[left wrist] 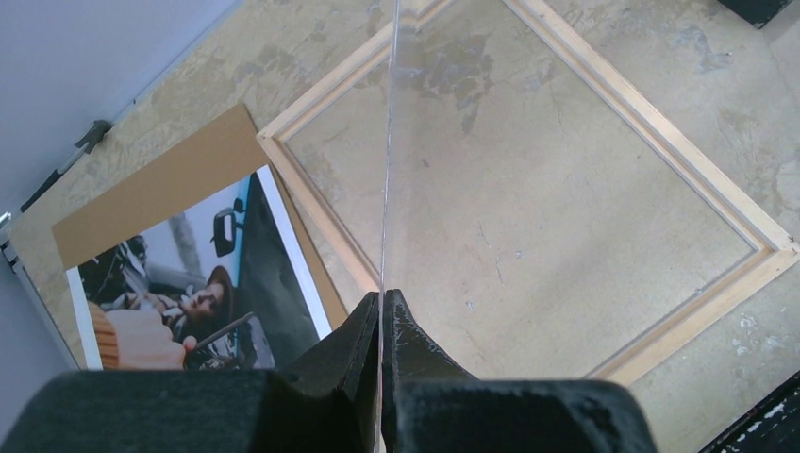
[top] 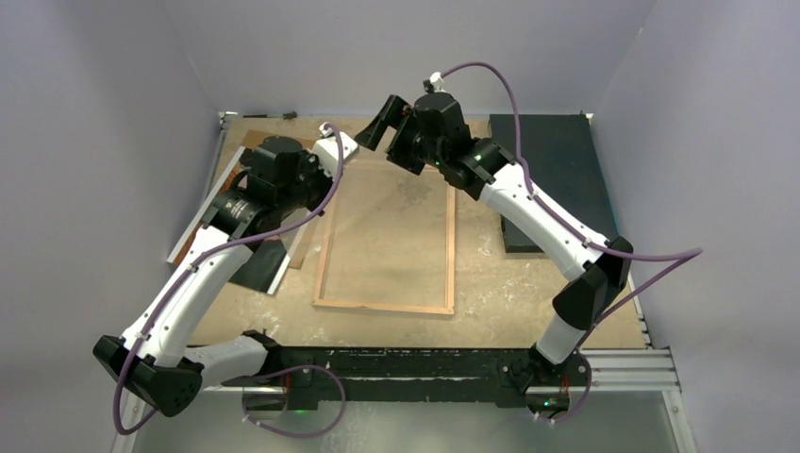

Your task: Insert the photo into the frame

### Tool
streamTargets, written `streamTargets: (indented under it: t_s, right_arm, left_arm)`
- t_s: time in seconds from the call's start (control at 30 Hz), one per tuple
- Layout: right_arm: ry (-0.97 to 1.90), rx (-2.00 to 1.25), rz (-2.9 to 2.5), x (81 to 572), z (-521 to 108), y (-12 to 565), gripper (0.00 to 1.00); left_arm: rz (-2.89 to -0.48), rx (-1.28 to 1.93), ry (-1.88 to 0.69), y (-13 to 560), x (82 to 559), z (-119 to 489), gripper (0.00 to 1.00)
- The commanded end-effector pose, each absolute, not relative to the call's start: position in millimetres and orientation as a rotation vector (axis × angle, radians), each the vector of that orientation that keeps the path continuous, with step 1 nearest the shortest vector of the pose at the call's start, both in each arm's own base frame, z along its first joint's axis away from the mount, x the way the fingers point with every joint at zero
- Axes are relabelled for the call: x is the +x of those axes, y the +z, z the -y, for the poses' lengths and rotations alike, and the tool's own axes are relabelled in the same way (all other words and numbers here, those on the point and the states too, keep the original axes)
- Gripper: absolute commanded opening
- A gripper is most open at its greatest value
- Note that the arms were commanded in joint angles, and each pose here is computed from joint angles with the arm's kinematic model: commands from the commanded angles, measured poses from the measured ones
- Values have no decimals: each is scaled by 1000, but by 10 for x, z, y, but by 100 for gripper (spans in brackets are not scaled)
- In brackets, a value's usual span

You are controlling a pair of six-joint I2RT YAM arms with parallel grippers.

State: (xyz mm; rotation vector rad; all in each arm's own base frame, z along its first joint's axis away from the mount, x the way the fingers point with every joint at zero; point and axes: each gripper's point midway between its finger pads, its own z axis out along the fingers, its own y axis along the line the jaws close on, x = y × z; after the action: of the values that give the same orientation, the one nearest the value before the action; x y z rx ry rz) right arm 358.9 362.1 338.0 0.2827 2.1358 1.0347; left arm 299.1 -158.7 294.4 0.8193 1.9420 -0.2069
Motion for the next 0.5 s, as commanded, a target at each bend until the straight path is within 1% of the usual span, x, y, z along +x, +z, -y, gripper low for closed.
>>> streamTargets:
  t_s: [0.0,0.1,0.2,0.47]
  right_arm:
    - [1074,305,-2125,3504,-3652,3518,92]
    - [1070,314,-2130,3473,-3679,3499,90]
    - [1027,335,-2164,3476,-3660,3427,83]
    - [918,415,-2221,3375,-3512,3201,57]
  left_arm:
    - [-1903,837,-245,2990,2981,1725,0]
    - [-1903,842,-256,2982,2962,1779,0]
    - [-1897,841,-277,3003,2949,1837,0]
    - [-1895,868,-383,2973,2842,2047,0]
